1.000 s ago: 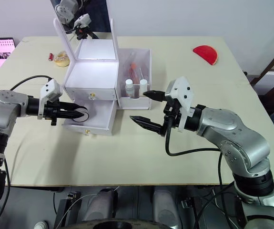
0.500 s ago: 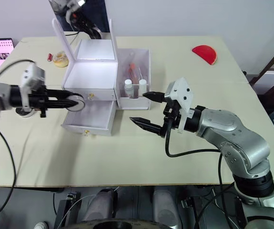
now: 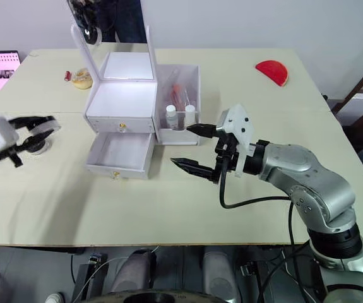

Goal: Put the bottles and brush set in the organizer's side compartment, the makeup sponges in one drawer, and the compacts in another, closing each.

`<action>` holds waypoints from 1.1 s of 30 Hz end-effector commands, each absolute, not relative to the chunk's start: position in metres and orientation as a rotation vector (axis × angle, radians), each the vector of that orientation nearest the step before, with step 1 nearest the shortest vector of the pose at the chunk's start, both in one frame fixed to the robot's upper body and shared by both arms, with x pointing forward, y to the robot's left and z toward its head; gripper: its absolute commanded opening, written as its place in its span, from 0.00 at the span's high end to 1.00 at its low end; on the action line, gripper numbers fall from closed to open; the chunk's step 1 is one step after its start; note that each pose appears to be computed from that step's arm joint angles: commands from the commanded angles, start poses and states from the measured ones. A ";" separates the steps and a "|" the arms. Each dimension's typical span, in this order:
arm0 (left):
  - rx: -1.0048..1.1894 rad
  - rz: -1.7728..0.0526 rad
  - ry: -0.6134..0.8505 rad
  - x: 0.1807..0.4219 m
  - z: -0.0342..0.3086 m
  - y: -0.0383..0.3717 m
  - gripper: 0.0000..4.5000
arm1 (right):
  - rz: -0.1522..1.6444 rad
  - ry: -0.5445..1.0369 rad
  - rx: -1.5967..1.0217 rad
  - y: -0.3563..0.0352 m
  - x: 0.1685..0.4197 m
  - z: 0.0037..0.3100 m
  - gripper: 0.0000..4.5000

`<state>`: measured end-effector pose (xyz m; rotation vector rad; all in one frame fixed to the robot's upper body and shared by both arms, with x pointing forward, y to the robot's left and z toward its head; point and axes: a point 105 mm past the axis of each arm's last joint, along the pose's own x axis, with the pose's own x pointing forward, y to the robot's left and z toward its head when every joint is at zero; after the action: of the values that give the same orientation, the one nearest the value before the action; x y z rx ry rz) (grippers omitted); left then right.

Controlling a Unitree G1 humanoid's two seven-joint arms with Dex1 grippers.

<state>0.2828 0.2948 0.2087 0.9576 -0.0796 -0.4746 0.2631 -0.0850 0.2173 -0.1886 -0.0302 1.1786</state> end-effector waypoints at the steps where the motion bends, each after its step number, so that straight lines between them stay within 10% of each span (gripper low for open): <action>1: 1.149 -0.352 -0.139 0.273 0.211 0.305 0.78 | 1.213 -0.067 -0.197 -0.082 0.260 0.227 0.00; 17: 1.522 -0.311 -0.076 0.250 0.106 0.317 0.78 | 1.260 -0.109 -0.182 -0.086 0.260 0.253 0.00; 24: 1.458 -0.308 -0.044 0.252 0.099 0.319 0.01 | 1.255 -0.105 -0.185 -0.087 0.262 0.253 0.00; 33: 1.102 -0.354 -0.055 0.232 0.121 0.299 0.01 | 1.258 -0.106 -0.193 -0.087 0.264 0.253 0.00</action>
<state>0.2334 0.3040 0.1007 1.2066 -0.0133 -0.3630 0.2661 -0.0870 0.2415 -0.1627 -0.0561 1.2521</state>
